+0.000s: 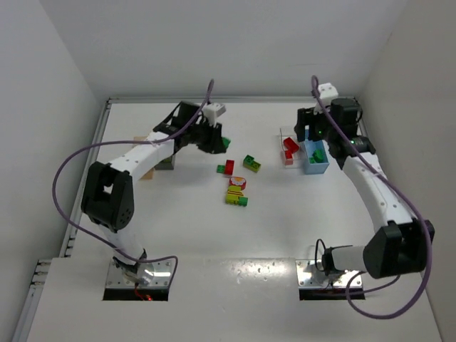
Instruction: Sort the legos into containers by color
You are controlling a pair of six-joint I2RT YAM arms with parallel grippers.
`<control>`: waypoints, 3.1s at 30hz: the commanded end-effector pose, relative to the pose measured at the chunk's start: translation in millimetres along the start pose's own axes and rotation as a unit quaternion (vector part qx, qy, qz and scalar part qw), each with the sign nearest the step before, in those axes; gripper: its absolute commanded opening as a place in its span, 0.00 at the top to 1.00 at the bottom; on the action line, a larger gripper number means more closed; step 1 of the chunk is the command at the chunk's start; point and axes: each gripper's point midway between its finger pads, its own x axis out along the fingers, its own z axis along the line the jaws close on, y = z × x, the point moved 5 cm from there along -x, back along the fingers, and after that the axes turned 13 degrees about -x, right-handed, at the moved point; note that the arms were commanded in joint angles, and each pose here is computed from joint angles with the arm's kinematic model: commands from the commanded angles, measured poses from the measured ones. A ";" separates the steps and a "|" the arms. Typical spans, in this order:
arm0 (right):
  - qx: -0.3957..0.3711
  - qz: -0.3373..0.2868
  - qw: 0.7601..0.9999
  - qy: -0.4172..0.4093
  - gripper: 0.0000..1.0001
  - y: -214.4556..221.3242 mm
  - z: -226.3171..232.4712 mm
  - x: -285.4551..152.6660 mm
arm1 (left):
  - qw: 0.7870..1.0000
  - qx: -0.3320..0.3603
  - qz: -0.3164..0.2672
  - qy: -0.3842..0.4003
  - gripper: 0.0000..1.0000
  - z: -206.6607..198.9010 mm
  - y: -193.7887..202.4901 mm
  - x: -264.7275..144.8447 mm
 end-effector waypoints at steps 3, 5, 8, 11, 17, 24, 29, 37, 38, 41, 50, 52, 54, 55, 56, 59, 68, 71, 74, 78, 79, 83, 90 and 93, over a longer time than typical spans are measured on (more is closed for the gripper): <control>0.085 -0.055 0.988 0.115 0.26 -23.9 -35.5 -48.3 | 0.981 0.027 -0.019 0.193 0.94 -94.8 -55.3 31.1; 0.095 -0.054 0.986 0.128 0.26 -22.8 -40.1 -57.4 | 0.974 0.038 -0.026 0.223 0.94 -124.5 -70.1 41.1; 0.105 -0.054 0.980 0.160 0.25 -23.1 -56.2 -79.9 | 0.964 0.046 -0.020 0.263 0.94 -156.5 -78.8 68.9; 0.116 -0.047 0.975 0.185 0.25 -18.1 -69.5 -99.8 | 0.954 0.046 -0.013 0.297 0.94 -182.2 -81.1 96.6; 0.130 -0.054 0.975 0.172 0.25 -13.1 -77.4 -123.0 | 0.925 0.006 -0.029 0.378 0.91 -212.6 -85.4 131.2; 0.146 -0.057 0.973 0.169 0.25 -5.8 -81.2 -136.1 | 0.901 0.012 -0.040 0.432 0.91 -254.3 -72.5 154.2; 0.155 -0.058 0.974 0.155 0.25 -3.4 -79.7 -140.1 | 0.907 0.001 -0.068 0.415 0.91 -269.8 -72.4 170.4; 0.163 -0.065 0.972 0.156 0.25 -4.7 -81.2 -150.0 | 0.919 0.005 -0.124 0.373 0.89 -276.6 -78.4 193.1; 0.161 -0.071 0.972 0.153 0.25 -8.3 -81.1 -151.5 | 0.924 0.003 -0.130 0.361 0.89 -271.0 -77.0 201.5; 0.162 -0.070 0.972 0.157 0.25 -7.2 -81.5 -155.1 | 0.927 0.014 -0.138 0.348 0.89 -267.8 -71.1 213.8; 0.168 -0.076 0.970 0.159 0.25 -7.5 -82.8 -159.2 | 0.928 0.055 -0.175 0.324 0.80 -271.6 -66.2 236.8; 0.169 -0.072 0.970 0.157 0.25 -6.0 -81.9 -159.2 | 0.929 0.058 -0.175 0.320 0.78 -274.0 -62.2 240.2; 0.171 -0.070 0.971 0.151 0.25 -3.5 -79.9 -157.1 | 0.933 0.060 -0.174 0.309 0.74 -269.0 -59.2 246.2; 0.170 -0.071 0.972 0.147 0.25 -4.0 -78.9 -156.8 | 0.933 0.059 -0.174 0.309 0.71 -269.0 -59.2 246.2; 0.172 -0.070 0.971 0.151 0.25 -2.9 -80.9 -157.8 | 0.933 0.065 -0.176 0.308 0.62 -268.6 -59.4 246.5; 0.170 -0.074 0.971 0.152 0.25 -4.5 -81.9 -157.9 | 0.936 0.066 -0.173 0.299 0.32 -265.5 -58.0 248.7; 0.146 -0.070 0.981 0.105 0.25 2.6 -69.5 -143.8 | 0.902 0.120 -0.304 0.282 0.16 -289.7 -129.0 186.3; 0.121 -0.092 0.988 0.041 0.26 0.6 -55.6 -136.8 | 0.903 0.111 -0.334 0.249 0.16 -273.6 -170.3 138.2; 0.107 -0.077 0.991 -0.029 0.29 10.8 -46.3 -110.2 | 0.920 0.098 -0.336 0.176 0.17 -229.0 -197.3 94.8; 0.071 -0.027 0.989 -0.128 0.34 20.1 -15.7 -65.6 | 0.940 0.076 -0.324 0.077 0.18 -160.0 -210.1 41.5; 0.055 -0.029 0.988 -0.141 0.35 15.9 -10.3 -58.0 | 0.949 0.065 -0.304 0.054 0.18 -142.7 -204.6 34.7; -0.024 -0.022 0.978 -0.207 0.35 9.8 34.3 -19.0 | 0.960 0.034 -0.279 -0.005 0.18 -74.0 -194.5 -12.8; -0.095 0.003 0.952 -0.290 0.35 27.1 98.0 43.7 | 0.966 -0.020 -0.243 -0.080 0.08 16.3 -159.9 -68.5; -0.104 -0.003 0.955 -0.279 0.35 27.4 103.3 65.1 | 0.967 -0.035 -0.242 -0.068 0.08 22.9 -153.7 -82.5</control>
